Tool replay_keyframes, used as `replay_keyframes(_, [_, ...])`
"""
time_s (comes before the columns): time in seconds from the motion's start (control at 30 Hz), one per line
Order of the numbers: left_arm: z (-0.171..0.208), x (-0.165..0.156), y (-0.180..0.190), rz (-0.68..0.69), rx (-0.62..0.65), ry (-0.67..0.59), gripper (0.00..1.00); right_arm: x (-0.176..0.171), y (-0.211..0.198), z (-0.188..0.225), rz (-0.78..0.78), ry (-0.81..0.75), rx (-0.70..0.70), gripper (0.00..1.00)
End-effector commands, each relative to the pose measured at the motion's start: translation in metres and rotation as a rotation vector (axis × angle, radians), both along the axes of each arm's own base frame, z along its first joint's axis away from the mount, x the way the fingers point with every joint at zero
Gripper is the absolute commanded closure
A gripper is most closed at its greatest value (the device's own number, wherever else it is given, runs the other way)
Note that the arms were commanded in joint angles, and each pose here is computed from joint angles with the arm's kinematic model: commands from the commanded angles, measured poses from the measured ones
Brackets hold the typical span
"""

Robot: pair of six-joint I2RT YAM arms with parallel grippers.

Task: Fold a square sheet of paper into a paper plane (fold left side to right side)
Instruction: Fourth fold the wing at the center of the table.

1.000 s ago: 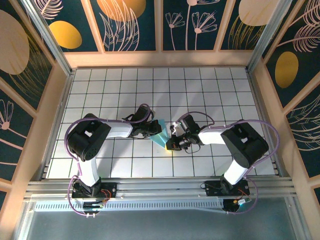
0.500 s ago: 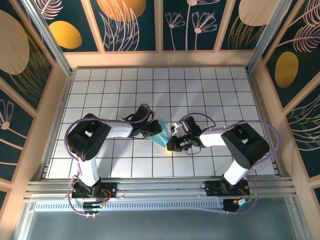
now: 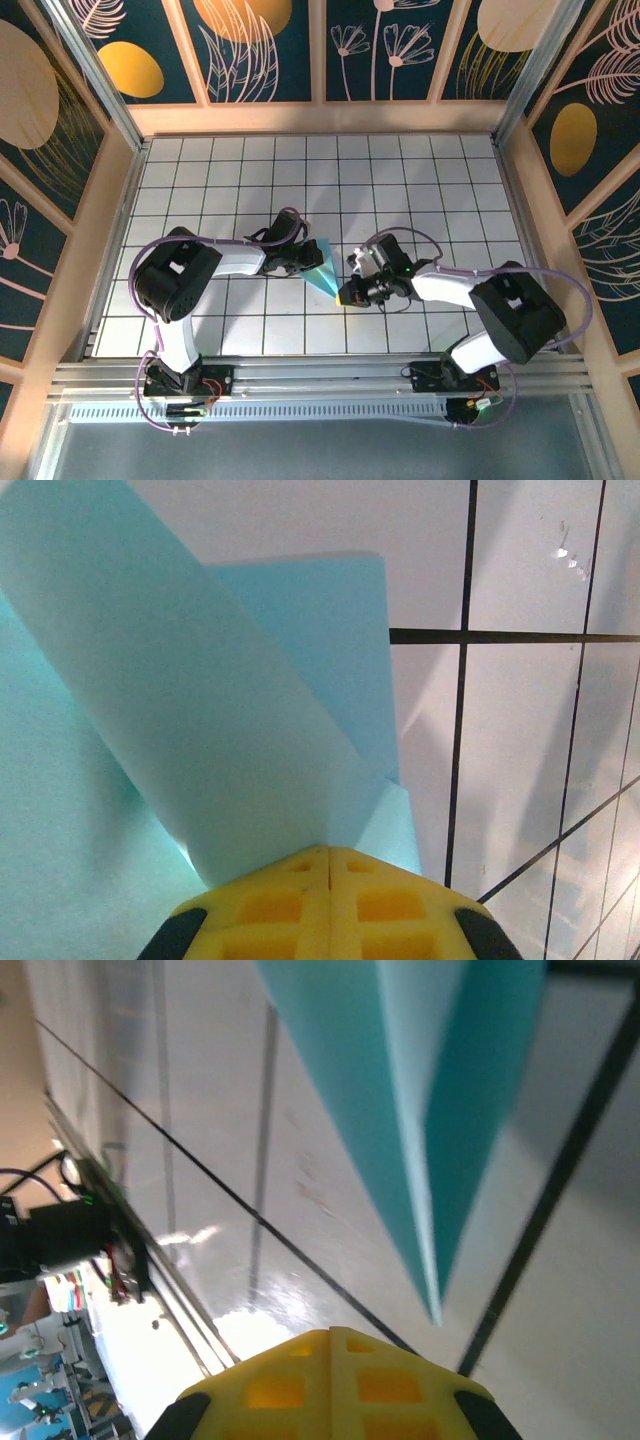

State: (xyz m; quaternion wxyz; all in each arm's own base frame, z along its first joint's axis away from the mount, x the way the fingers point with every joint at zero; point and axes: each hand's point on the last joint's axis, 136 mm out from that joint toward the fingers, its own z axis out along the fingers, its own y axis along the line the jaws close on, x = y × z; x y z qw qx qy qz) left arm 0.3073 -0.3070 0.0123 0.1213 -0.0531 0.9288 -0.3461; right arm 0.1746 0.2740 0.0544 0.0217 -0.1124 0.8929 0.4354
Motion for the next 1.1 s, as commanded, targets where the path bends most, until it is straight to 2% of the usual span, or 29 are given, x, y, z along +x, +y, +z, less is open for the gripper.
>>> replay_keyframes(0.0, [-0.032,-0.013,0.024,0.040,0.131,0.077,1.00,0.019,0.009,0.026,-0.005,-0.062,0.062,1.00])
replay_keyframes(0.2, [-0.032,-0.013,0.023,0.040,0.125,0.079,1.00,0.046,0.022,0.008,-0.040,-0.078,0.034,1.00])
replay_keyframes(0.37, [-0.032,-0.014,0.024,0.039,0.127,0.081,1.00,0.053,0.023,-0.010,-0.052,-0.060,-0.002,1.00])
replay_keyframes(0.87, [-0.033,-0.013,0.023,0.040,0.130,0.082,1.00,0.033,0.013,-0.043,-0.044,0.020,-0.059,1.00])
replay_keyframes(1.07, [-0.032,-0.013,0.024,0.040,0.132,0.079,1.00,0.026,0.013,-0.044,-0.032,0.032,-0.061,1.00])
